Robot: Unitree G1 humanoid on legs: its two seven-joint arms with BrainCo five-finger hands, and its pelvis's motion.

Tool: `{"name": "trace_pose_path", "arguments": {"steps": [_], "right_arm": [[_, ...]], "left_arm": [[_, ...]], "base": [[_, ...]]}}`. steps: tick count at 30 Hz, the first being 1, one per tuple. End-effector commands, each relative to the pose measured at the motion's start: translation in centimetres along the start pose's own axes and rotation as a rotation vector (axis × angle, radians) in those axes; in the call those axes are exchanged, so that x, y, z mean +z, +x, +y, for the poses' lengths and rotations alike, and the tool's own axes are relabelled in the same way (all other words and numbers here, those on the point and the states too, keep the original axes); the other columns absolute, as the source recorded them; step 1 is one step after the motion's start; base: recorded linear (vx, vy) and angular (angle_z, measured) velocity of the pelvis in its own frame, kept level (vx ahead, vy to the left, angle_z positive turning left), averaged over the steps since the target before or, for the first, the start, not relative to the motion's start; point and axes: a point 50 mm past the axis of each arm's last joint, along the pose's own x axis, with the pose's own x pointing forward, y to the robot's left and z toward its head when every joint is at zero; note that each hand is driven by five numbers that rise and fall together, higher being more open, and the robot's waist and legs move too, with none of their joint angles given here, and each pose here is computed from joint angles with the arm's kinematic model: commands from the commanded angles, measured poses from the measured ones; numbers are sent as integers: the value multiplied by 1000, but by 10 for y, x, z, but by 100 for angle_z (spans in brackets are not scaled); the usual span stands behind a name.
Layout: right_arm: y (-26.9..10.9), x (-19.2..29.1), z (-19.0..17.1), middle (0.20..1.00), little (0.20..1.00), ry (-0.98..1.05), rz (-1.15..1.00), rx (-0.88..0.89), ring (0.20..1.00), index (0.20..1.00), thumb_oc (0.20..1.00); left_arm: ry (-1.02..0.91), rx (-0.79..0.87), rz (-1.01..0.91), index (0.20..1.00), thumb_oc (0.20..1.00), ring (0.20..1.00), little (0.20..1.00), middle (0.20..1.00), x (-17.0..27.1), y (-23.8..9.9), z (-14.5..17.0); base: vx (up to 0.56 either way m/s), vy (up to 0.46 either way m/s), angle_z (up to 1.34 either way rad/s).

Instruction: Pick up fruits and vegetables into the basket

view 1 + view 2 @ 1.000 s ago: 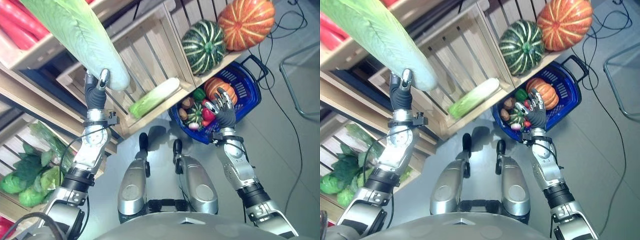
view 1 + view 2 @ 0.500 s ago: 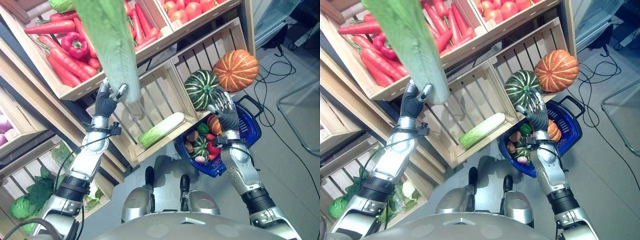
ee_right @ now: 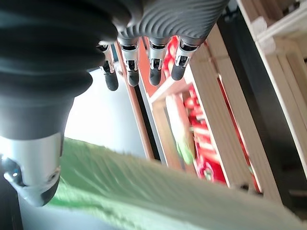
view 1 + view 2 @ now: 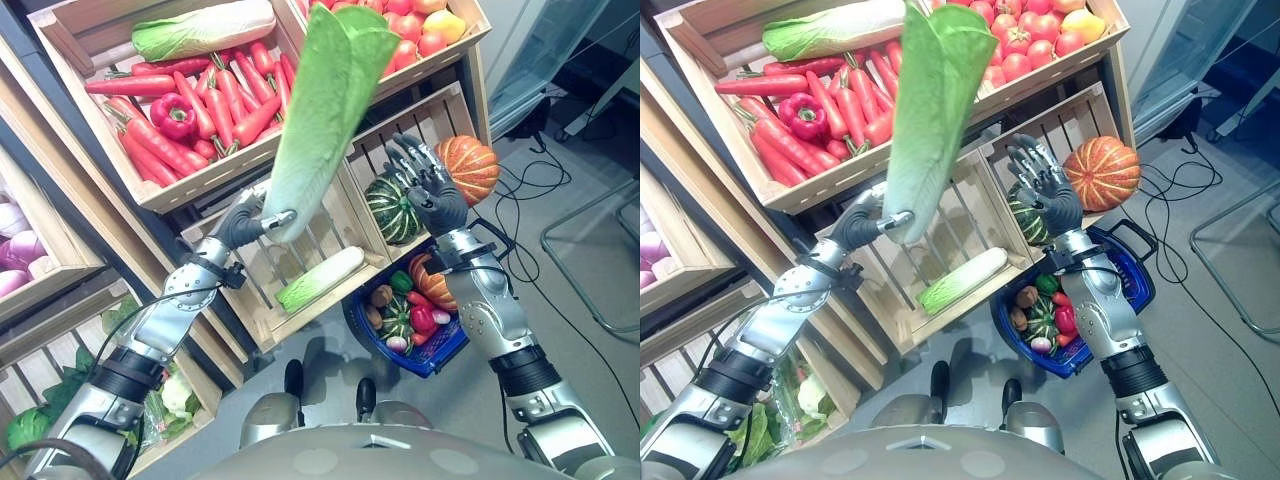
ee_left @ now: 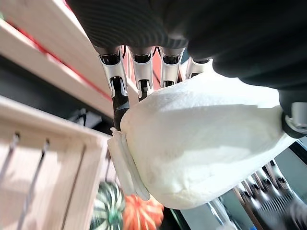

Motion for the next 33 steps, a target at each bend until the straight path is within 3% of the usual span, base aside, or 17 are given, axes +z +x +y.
{"name": "trace_pose_path", "arguments": {"steps": [1,16,31,32,33], "right_arm": [[16,16,14,1000,1000,15,-63,144,1000,1000,1000],[25,3,29,1000,1000,-26,15,239,1000,1000,1000],[23,2,37,1000,1000,83,0,308,1000,1000,1000],[23,2,37,821,821,89,0,315,821,821,821],[23,2,38,548,548,99,1,325,548,548,548]], "left_arm": [[-12,-58,-161,200,200,200,200,200,31,18,7],[-156,-383,-231,200,200,200,200,200,50,23,-22],[-152,-505,-157,200,200,200,200,200,42,17,-27],[-155,-511,-153,200,200,200,200,200,42,17,-27],[-155,-517,-148,200,200,200,200,200,41,16,-27]], "base": [[0,0,0],[0,0,0],[0,0,0],[0,0,0],[0,0,0]]}}
